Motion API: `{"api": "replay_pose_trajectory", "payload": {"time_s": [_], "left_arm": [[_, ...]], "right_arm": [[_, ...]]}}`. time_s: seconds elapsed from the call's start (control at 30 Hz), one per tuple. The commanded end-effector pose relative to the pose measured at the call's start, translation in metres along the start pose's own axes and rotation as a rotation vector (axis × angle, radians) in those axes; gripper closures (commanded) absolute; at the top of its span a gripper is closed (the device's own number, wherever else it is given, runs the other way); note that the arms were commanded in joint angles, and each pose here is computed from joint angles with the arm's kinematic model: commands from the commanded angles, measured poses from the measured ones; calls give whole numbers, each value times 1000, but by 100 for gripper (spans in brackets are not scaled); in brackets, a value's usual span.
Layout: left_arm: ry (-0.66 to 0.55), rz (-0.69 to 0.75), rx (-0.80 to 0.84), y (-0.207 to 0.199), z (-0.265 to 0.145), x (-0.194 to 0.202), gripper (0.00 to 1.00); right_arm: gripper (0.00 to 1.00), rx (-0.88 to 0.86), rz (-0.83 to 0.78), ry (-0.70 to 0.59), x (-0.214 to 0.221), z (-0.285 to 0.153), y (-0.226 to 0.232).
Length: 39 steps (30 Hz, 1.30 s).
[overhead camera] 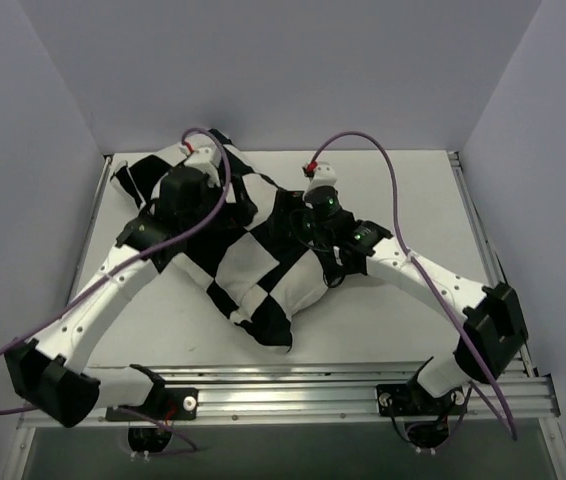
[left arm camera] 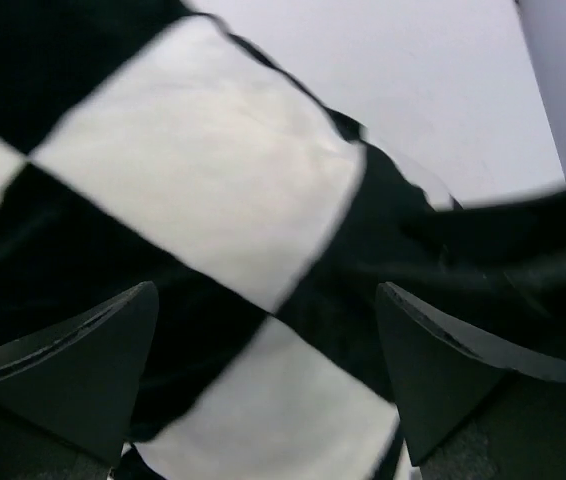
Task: Remove the pillowcase from the pillow
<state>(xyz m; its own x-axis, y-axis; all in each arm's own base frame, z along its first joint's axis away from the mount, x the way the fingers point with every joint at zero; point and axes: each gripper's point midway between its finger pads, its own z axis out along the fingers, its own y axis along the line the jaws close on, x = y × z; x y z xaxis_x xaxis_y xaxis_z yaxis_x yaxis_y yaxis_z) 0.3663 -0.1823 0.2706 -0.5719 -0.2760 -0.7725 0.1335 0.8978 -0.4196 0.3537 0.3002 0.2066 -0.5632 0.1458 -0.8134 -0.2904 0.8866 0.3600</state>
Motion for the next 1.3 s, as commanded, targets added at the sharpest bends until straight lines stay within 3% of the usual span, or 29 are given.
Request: {"api": "replay_pose_trajectory", "payload": {"time_s": [0.0, 0.1, 0.13, 0.23, 0.47, 0.8, 1.27], "left_arm": [[-9, 303, 98, -44, -43, 17, 1], [3, 429, 125, -60, -50, 41, 0], [17, 484, 168, -78, -53, 57, 5], [54, 622, 189, -93, -49, 90, 8], [125, 771, 126, -94, -24, 128, 11], [42, 734, -51, -72, 5, 102, 28], [-11, 649, -79, -63, 11, 66, 28]], "right_arm": [[7, 73, 24, -120, -43, -41, -13], [6, 144, 99, -132, -42, -73, -41], [7, 177, 117, -118, -28, -77, -55], [9, 196, 193, -129, -11, -104, -78], [13, 133, 259, -115, 24, -136, -88], [16, -50, 310, -63, 49, -106, -59], [18, -120, 304, -46, 49, -73, -39]]}}
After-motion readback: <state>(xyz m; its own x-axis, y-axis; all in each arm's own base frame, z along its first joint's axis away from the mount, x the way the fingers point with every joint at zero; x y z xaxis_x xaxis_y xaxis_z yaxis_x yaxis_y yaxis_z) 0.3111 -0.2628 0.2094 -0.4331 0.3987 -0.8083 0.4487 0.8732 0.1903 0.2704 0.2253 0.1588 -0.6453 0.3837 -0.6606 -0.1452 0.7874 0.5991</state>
